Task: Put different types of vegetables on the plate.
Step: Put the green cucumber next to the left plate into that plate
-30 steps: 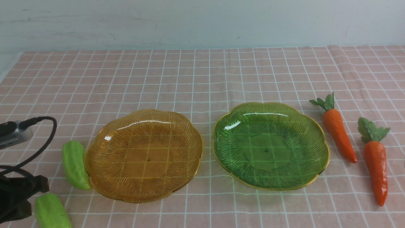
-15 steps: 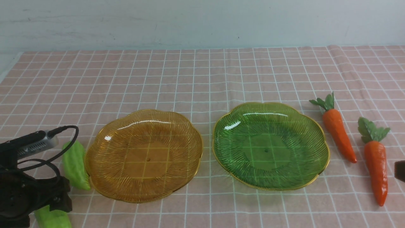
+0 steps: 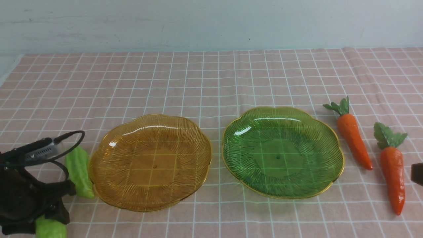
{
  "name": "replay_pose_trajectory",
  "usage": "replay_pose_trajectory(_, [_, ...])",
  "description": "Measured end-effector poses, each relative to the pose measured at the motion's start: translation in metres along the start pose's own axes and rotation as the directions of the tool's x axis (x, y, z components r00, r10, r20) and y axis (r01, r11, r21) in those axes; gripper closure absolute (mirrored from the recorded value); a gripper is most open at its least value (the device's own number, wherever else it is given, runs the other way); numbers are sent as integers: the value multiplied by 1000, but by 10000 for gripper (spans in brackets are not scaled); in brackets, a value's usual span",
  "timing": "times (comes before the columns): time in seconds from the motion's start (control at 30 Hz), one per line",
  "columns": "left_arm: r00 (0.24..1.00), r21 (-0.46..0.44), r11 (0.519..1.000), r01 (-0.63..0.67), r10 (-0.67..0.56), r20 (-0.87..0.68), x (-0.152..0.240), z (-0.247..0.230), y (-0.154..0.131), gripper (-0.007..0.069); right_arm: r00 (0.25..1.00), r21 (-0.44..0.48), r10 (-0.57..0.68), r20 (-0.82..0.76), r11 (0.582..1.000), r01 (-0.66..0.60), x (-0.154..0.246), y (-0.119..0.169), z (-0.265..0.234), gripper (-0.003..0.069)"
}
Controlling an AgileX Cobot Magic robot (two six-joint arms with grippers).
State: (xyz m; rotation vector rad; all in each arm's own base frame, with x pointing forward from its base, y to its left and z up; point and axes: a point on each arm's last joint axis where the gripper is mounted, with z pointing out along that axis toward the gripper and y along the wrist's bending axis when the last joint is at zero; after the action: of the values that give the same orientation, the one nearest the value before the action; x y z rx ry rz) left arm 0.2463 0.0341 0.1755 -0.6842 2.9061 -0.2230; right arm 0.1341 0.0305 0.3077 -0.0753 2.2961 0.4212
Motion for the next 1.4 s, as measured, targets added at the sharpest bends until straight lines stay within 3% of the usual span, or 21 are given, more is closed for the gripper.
replay_pose_trajectory(0.1, [1000, 24, 1000, -16, 16, 11, -8, -21, -7, 293, 1000, -3, 1, 3, 1000, -1, 0, 0, 0, 676])
replay_pose_trajectory(0.2, [994, 121, 990, -74, 64, 89, -18, -51, -27, 300, 1000, -6, 8, 20, 1000, -8, -2, 1, 0, 676])
replay_pose_trajectory(0.3, [957, 264, 933, -245, 189, 221, -21, -69, -67, 300, 999, -6, 11, 32, 1000, -11, -3, 1, 0, 676])
replay_pose_trajectory(0.37, [932, 311, 897, -315, 229, 282, -20, -67, -85, 300, 999, -6, 11, 33, 1000, -11, -3, 1, 0, 676])
replay_pose_trajectory(0.6, [913, 317, 870, -378, 294, 283, -22, -39, -109, 274, 999, -6, 11, 33, 1000, -11, -3, 1, 0, 676])
replay_pose_trajectory(0.73, [924, 303, 877, -372, 319, 212, -25, -7, -116, 190, 1000, -7, 10, 30, 1000, -10, -3, 1, 0, 676])
replay_pose_trajectory(0.93, [918, 289, 877, -385, 331, 219, -34, -4, -119, 57, 1000, -10, 10, 18, 1000, -10, -2, 1, 0, 676])
replay_pose_trajectory(1.07, [925, 267, 892, -364, 312, 219, -47, -15, -111, 41, 1000, -14, 10, 3, 1000, -10, 0, 1, 0, 676])
replay_pose_trajectory(1.2, [955, 159, 952, -263, 233, 185, -69, -27, -78, 157, 1000, -16, 10, -8, 1000, -10, 1, 2, 0, 676])
replay_pose_trajectory(1.27, [957, 75, 968, -240, 223, 184, -80, -34, -59, 318, 1000, -17, 10, -10, 1000, -10, 1, 2, 0, 676])
replay_pose_trajectory(1.4, [954, -5, 971, -238, 235, 187, -88, -41, -44, 554, 1000, -17, 10, -10, 1000, -10, 1, 2, 0, 676])
